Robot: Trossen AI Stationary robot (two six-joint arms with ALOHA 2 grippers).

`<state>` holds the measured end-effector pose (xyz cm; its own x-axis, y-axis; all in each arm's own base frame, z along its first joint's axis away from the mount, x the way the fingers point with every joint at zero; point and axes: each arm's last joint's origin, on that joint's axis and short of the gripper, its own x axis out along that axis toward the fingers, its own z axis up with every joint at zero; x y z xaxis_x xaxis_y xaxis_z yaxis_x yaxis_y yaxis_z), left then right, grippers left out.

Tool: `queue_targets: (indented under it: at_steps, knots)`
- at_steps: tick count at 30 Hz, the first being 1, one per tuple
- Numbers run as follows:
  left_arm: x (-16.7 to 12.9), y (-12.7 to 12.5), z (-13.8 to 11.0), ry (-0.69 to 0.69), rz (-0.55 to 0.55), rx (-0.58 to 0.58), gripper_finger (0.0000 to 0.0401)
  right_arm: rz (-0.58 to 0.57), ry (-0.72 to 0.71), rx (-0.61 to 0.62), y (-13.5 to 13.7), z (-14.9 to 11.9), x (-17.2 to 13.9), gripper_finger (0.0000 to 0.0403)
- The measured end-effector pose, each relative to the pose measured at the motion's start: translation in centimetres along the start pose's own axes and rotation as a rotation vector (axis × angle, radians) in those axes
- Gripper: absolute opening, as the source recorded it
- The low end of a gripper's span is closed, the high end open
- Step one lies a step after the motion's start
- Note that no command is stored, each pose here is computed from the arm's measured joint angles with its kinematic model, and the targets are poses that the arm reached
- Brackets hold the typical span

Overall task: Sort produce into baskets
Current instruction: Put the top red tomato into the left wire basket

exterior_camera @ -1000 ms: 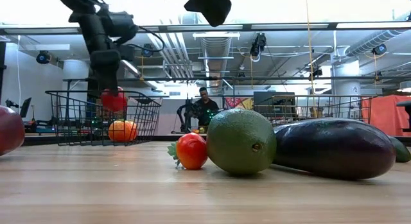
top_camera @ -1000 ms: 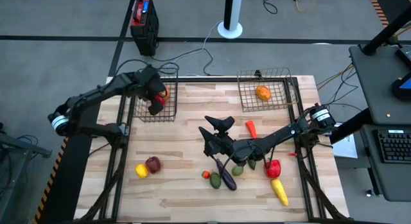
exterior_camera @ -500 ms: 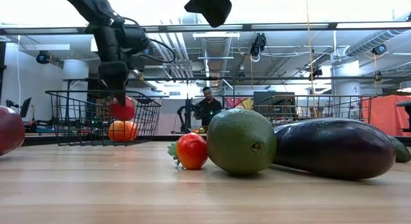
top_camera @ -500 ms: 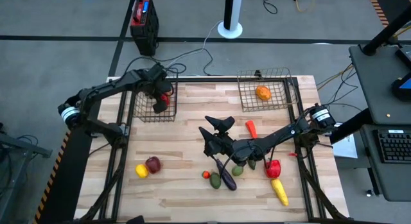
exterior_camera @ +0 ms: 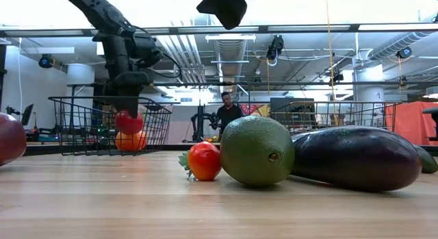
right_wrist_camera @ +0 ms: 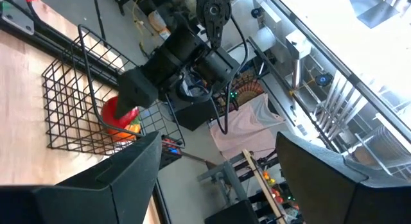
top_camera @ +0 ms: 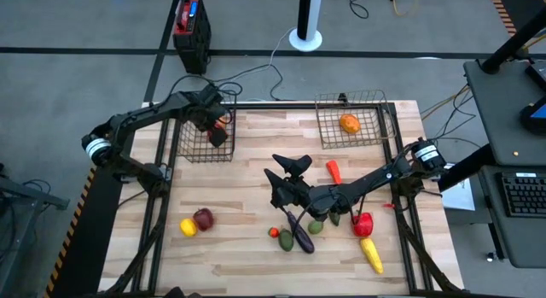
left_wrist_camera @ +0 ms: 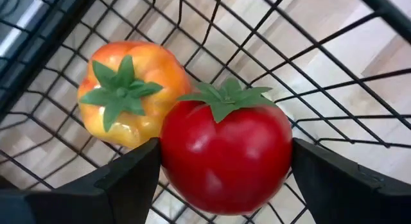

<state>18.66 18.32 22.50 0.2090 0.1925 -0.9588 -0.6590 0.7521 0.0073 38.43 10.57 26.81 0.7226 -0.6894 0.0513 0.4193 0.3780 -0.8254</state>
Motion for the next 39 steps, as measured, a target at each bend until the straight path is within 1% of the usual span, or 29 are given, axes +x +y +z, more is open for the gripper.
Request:
queue_targets:
  at_steps: [9, 12, 17, 24, 31, 39]
  knots:
    - [0.7, 0.0, -0.4, 0.026, 0.002, -0.019, 0.0310, 0.000, 0.000, 0.006, 0.0, 0.0, 0.0, 0.0306]
    - [0.8, 0.1, -0.4, 0.017, 0.025, -0.019, 0.0310, 0.000, 0.000, 0.006, 0.0, 0.0, 0.0, 0.0304]
    - [0.8, 0.1, -0.3, 0.003, 0.027, -0.021, 0.0310, 0.000, 0.000, 0.006, 0.0, 0.0, 0.0, 0.0297]
    - [0.8, 0.0, -0.8, 0.057, 0.023, 0.047, 0.0310, 0.000, 0.000, 0.006, 0.0, 0.0, 0.0, 0.0303]
    - [0.9, 0.0, -0.6, 0.037, 0.025, 0.034, 0.0311, 0.000, 0.000, 0.006, 0.0, 0.0, 0.0, 0.0303]
    - [1.7, -0.1, -1.0, 0.082, 0.020, 0.010, 0.0311, 0.000, 0.000, 0.006, 0.0, 0.0, 0.0, 0.0294]
